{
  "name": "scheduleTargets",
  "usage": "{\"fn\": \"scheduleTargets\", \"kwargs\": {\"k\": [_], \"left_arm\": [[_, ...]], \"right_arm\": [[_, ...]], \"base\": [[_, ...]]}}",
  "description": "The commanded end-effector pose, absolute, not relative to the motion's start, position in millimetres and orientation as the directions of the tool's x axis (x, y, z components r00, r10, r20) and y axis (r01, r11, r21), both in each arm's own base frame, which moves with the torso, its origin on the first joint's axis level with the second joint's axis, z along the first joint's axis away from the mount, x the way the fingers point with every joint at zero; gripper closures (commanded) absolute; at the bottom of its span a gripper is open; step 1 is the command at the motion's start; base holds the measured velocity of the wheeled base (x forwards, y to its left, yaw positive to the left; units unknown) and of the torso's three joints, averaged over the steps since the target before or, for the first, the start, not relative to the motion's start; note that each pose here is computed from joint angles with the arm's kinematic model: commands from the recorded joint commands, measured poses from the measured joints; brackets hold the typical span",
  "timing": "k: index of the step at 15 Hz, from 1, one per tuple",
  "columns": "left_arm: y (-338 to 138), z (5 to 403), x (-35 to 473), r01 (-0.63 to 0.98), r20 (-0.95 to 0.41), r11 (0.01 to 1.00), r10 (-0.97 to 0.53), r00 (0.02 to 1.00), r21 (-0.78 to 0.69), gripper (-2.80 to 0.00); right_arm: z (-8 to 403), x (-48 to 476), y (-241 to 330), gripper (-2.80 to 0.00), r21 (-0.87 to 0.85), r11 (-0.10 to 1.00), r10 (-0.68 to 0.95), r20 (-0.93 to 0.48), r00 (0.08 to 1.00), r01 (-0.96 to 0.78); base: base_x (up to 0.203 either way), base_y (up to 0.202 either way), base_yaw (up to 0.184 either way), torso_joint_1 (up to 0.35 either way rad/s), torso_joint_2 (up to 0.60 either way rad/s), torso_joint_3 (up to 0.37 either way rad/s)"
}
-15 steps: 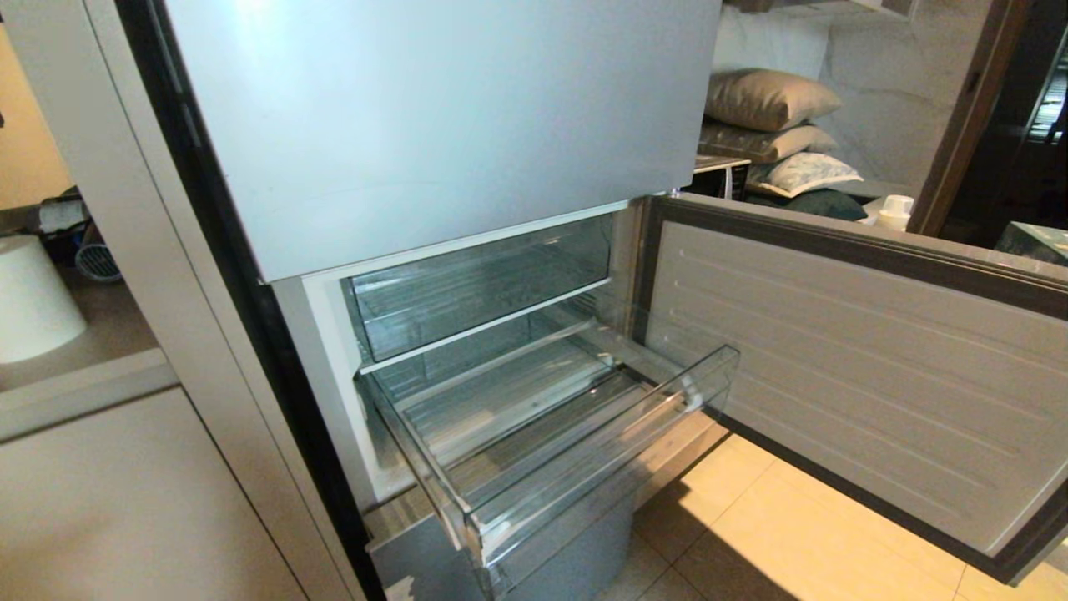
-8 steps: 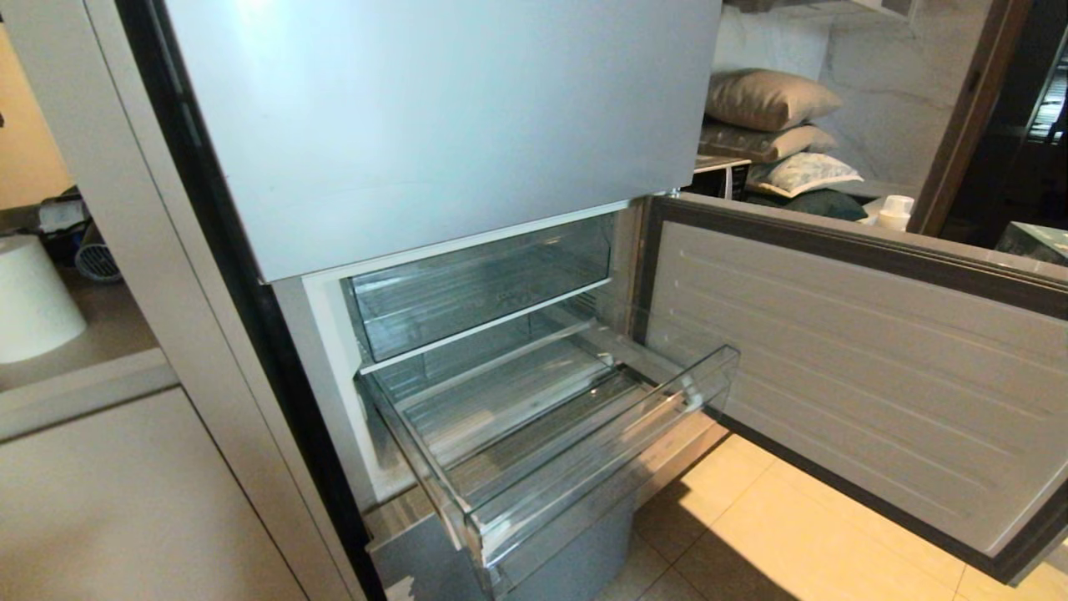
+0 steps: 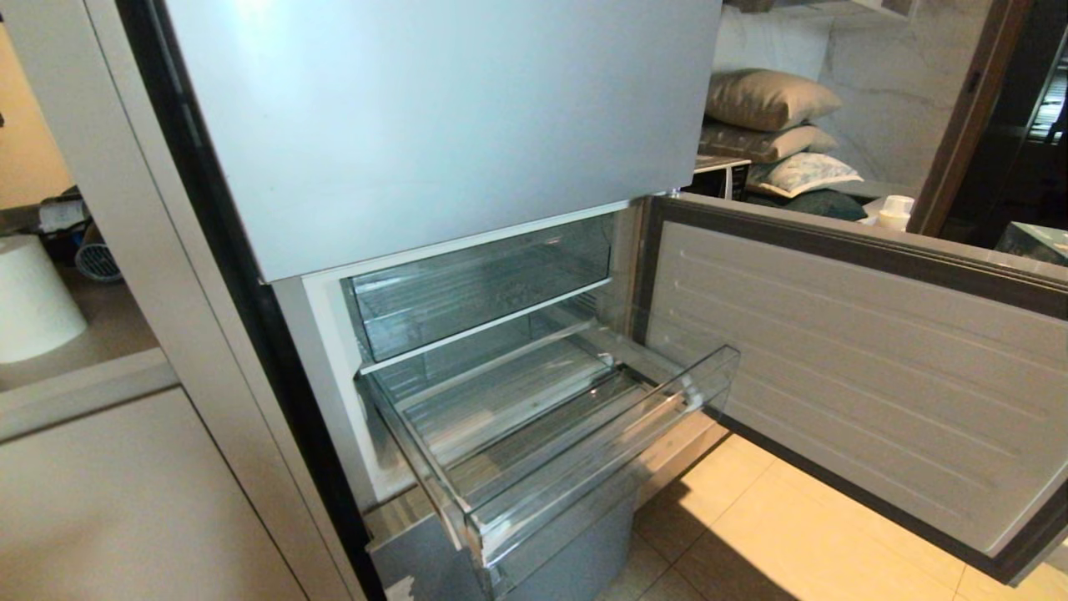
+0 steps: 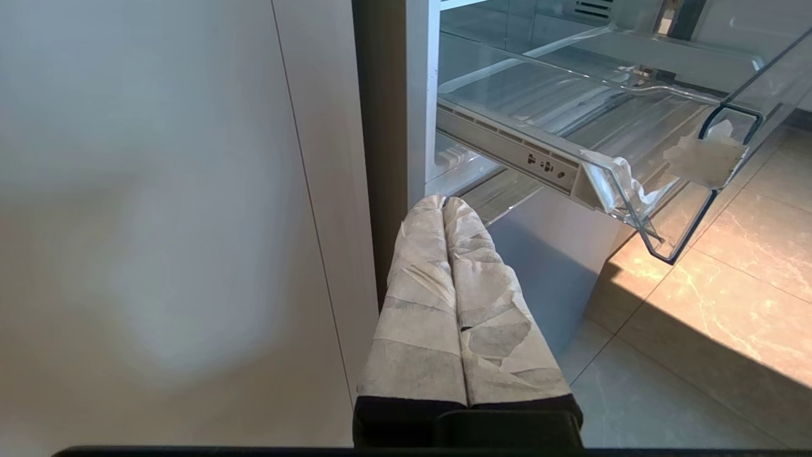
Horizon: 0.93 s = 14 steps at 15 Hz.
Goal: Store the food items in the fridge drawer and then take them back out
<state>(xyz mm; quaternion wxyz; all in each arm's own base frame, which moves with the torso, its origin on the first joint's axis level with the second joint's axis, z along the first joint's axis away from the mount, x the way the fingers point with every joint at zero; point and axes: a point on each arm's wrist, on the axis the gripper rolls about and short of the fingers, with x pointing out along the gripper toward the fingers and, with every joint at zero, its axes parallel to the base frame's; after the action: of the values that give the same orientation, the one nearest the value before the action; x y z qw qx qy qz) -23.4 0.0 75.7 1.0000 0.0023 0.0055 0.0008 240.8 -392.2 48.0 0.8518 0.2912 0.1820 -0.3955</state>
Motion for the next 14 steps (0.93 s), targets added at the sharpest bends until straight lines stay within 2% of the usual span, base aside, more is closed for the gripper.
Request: {"fn": "scheduleTargets", "kwargs": {"k": [1, 6, 9, 10, 14], "left_arm": [[0, 76, -24, -0.003, -0.009, 1.0, 0.003, 1.0, 0.005, 0.0], [0, 76, -24, -0.001, -0.009, 1.0, 0.002, 1.0, 0.005, 0.0], [0, 76, -24, -0.002, -0.009, 1.0, 0.002, 1.0, 0.005, 0.0], [0, 76, -24, -0.003, -0.009, 1.0, 0.003, 1.0, 0.005, 0.0], [0, 76, -24, -0.002, -0.01, 1.0, 0.002, 1.0, 0.005, 0.0]], "right_arm": [[65, 235, -385, -2.8, 0.351, 0.523, -0.578, -0.523, 0.626, 0.776], [99, 214, -354, -2.8, 0.35, 0.525, -0.588, -0.51, 0.628, 0.776], [139, 197, -333, -2.8, 0.351, 0.536, -0.624, -0.448, 0.64, 0.768], [157, 187, -325, 0.0, 0.349, 0.539, -0.646, -0.413, 0.642, 0.767], [231, 145, -278, 0.0, 0.342, 0.552, -0.735, -0.232, 0.637, 0.761]], "base": [[0.0, 0.0, 0.0, 0.0, 0.0, 0.0], [0.0, 0.0, 0.0, 0.0, 0.0, 0.0], [0.0, 0.0, 0.0, 0.0, 0.0, 0.0], [0.0, 0.0, 0.0, 0.0, 0.0, 0.0], [0.0, 0.0, 0.0, 0.0, 0.0, 0.0]]}}
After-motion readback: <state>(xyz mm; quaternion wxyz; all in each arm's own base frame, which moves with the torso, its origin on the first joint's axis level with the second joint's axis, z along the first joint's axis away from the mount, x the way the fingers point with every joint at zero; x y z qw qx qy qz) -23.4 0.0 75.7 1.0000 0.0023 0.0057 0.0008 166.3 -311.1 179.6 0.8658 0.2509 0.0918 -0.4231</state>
